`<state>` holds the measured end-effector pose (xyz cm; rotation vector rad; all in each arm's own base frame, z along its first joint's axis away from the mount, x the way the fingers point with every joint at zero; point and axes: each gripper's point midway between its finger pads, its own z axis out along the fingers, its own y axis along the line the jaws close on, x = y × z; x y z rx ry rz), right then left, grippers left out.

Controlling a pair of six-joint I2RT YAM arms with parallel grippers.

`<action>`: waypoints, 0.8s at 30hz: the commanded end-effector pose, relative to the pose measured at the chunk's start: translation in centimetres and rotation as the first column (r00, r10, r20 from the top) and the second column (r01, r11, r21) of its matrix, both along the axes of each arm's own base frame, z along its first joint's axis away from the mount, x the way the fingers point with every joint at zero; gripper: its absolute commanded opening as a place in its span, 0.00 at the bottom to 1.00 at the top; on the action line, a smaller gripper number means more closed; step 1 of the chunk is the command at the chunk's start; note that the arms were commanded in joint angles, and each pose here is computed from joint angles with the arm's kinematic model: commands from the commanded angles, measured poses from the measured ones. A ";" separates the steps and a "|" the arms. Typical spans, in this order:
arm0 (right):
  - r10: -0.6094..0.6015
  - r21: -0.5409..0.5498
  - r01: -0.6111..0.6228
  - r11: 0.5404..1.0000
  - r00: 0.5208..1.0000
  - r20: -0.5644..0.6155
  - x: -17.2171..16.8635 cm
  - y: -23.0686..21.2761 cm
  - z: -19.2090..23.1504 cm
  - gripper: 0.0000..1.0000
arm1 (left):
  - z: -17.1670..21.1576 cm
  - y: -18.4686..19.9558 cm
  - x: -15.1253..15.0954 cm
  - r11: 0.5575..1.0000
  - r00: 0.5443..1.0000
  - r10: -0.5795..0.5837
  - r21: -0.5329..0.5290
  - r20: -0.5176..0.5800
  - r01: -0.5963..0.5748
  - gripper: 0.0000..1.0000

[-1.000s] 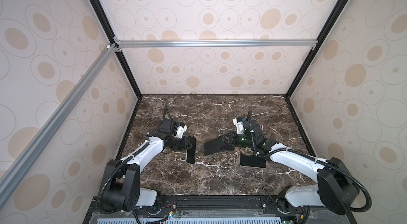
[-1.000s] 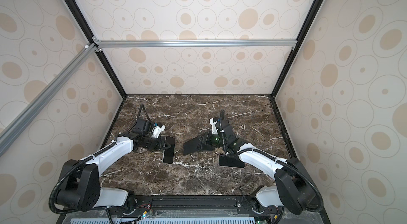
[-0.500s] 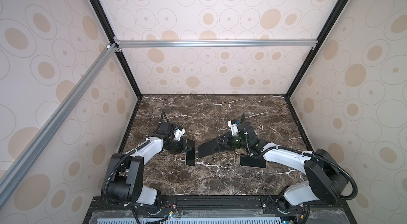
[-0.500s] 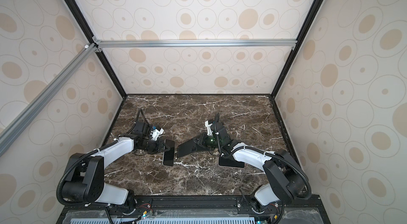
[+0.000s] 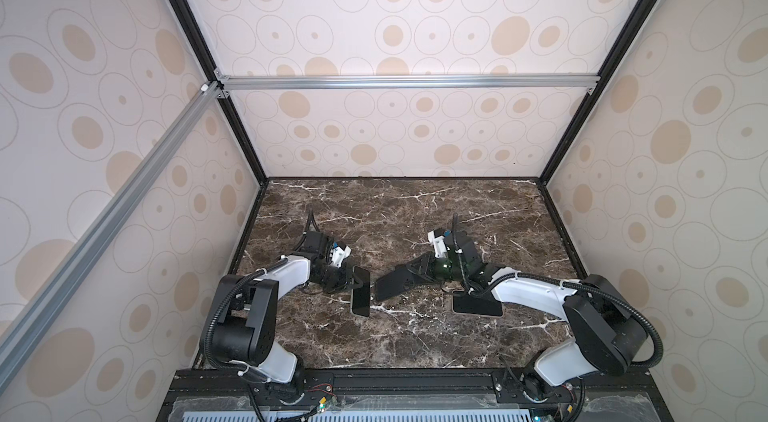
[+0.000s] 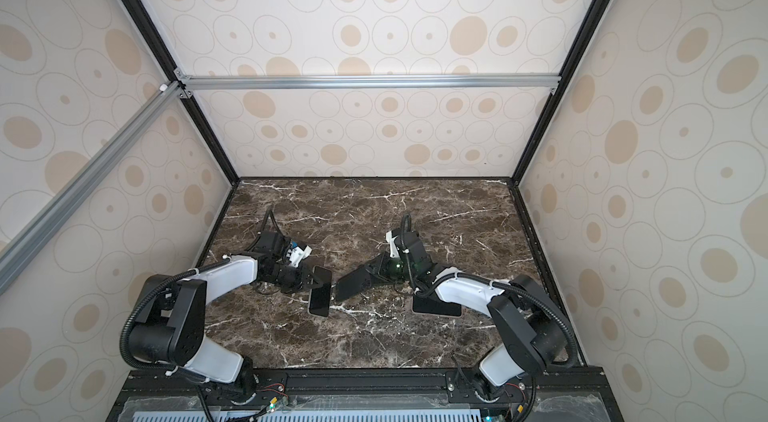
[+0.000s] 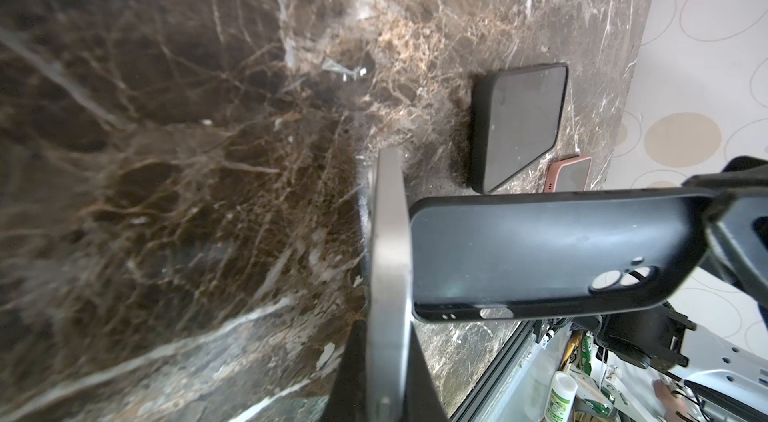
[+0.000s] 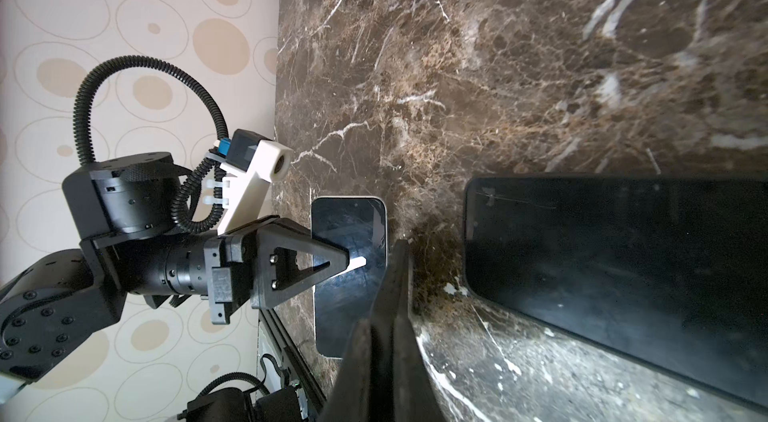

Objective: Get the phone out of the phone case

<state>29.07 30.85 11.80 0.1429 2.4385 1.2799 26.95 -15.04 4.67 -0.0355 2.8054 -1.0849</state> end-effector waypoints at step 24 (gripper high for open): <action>0.038 -0.044 -0.035 0.998 0.996 0.078 0.6 -0.4 3.7 0.00 | 3.2 5.7 3.8 0.964 0.981 0.094 0.231 0.167 -0.132 0.58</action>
